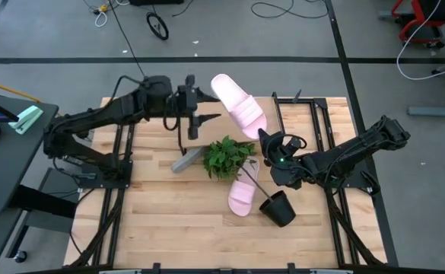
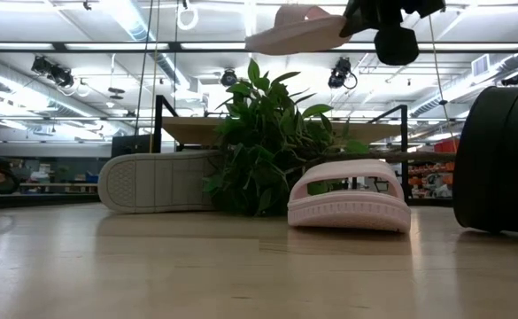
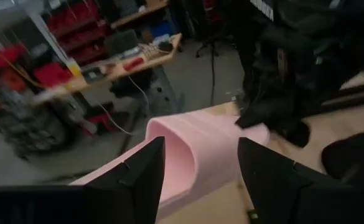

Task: Pick and place slides into the shelf
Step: Put the top pink slides on the shelf

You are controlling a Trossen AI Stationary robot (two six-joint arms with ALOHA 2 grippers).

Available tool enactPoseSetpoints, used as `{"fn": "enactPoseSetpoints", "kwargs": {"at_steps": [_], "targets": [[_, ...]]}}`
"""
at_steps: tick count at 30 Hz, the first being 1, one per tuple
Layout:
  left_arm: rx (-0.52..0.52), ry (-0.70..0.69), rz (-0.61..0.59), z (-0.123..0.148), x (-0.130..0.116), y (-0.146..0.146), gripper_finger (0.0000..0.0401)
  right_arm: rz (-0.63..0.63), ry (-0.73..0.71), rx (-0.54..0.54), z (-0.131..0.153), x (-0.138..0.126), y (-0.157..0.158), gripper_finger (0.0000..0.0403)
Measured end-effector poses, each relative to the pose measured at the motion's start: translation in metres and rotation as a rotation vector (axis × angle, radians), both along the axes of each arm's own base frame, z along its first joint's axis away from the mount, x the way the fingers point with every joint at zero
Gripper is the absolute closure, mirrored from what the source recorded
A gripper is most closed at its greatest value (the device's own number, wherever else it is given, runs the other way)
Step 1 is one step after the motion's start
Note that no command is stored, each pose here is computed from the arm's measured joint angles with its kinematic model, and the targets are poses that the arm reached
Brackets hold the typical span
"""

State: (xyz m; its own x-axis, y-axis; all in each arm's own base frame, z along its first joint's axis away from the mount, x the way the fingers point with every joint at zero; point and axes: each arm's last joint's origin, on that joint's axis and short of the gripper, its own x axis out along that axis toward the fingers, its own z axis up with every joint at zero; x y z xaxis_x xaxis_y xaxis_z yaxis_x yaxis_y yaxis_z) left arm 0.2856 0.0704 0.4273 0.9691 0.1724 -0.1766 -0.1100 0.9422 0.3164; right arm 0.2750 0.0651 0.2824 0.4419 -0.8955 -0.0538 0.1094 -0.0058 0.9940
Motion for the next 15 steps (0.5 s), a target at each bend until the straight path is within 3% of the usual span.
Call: {"fn": "enactPoseSetpoints", "kwargs": {"at_steps": [8, 15], "targets": [[-0.369, 0.121, -0.039, -0.002, 0.025, 0.022, 0.0192, -0.004, 0.021, -0.013, 0.0, 0.0, 0.0, 0.0378], [-0.471, 0.169, -0.07, -0.016, 0.051, 0.029, 0.018, -0.006, 0.03, -0.018, 0.0, 0.0, 0.0, 0.0378]]}}
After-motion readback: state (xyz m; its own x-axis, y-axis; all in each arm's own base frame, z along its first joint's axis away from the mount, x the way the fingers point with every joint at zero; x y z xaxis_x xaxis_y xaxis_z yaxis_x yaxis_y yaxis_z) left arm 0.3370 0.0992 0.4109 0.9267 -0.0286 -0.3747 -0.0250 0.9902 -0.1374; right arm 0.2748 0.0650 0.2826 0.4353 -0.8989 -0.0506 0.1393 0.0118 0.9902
